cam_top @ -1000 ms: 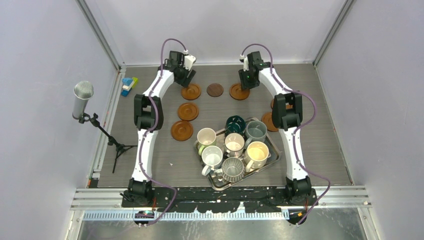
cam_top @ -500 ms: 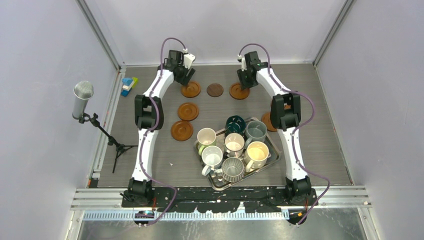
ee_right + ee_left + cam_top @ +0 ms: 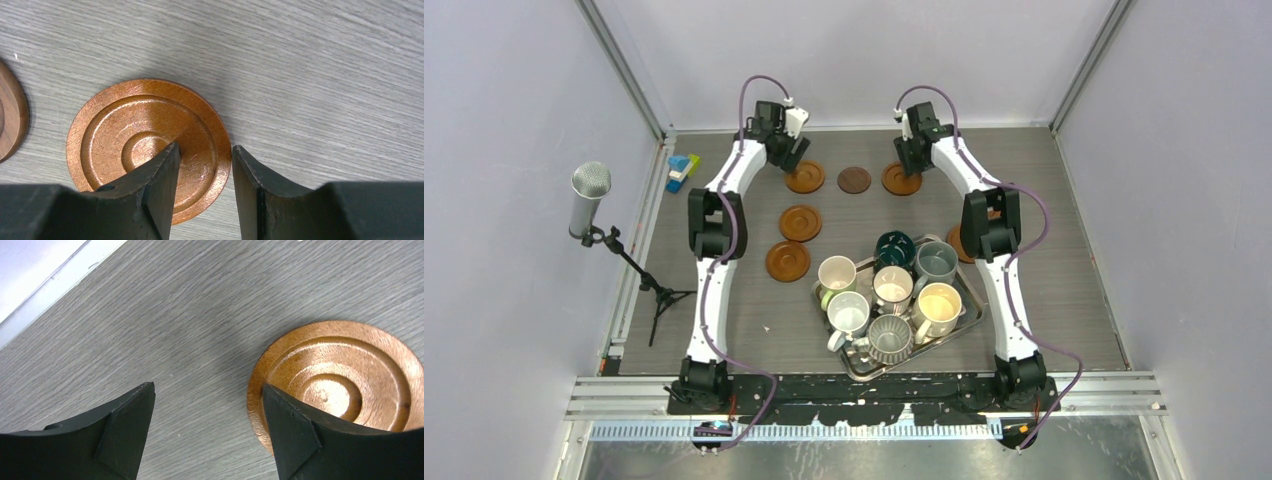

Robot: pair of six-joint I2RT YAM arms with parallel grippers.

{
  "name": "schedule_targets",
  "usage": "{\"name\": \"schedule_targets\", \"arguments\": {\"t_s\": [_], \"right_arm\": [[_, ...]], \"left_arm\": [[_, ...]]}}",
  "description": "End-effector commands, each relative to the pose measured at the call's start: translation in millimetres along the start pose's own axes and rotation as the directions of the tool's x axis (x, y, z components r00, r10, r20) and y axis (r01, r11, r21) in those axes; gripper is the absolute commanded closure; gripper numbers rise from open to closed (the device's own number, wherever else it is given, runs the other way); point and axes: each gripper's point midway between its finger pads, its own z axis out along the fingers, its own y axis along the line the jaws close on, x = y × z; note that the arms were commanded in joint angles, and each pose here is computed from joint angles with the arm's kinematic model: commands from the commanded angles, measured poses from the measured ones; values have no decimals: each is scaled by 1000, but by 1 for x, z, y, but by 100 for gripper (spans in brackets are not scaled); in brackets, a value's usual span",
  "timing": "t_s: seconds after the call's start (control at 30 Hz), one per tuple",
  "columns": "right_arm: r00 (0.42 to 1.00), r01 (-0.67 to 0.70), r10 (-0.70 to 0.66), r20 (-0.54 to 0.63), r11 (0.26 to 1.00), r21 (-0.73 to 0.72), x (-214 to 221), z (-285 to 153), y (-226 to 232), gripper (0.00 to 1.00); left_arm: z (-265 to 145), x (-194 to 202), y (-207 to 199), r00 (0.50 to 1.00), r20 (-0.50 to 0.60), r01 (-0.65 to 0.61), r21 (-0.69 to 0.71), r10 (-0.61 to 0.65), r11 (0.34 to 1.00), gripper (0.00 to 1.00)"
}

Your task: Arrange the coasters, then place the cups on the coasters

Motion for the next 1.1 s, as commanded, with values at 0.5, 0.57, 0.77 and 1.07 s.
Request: {"name": "schedule_targets", "arguments": {"t_s": [0.5, 0.57, 0.77, 1.07], "right_arm": [[995, -28, 43, 89, 986, -165, -31, -121, -33, 34], [998, -41, 49, 38, 983, -177, -14, -126, -46, 34], [996, -57, 48, -70, 989, -140, 34, -143, -94, 34], [965, -81, 77, -250, 997, -7, 103, -140, -166, 35]], "left_arm": [[-123, 10, -48, 999, 39, -44, 257, 36, 965, 5], [-126, 18, -56, 999, 28, -42, 283, 36, 958, 5], [-127, 40, -72, 999, -28, -19, 329, 30, 944, 6], [-117, 68, -93, 990, -117, -29, 362, 76, 932, 0]]}}
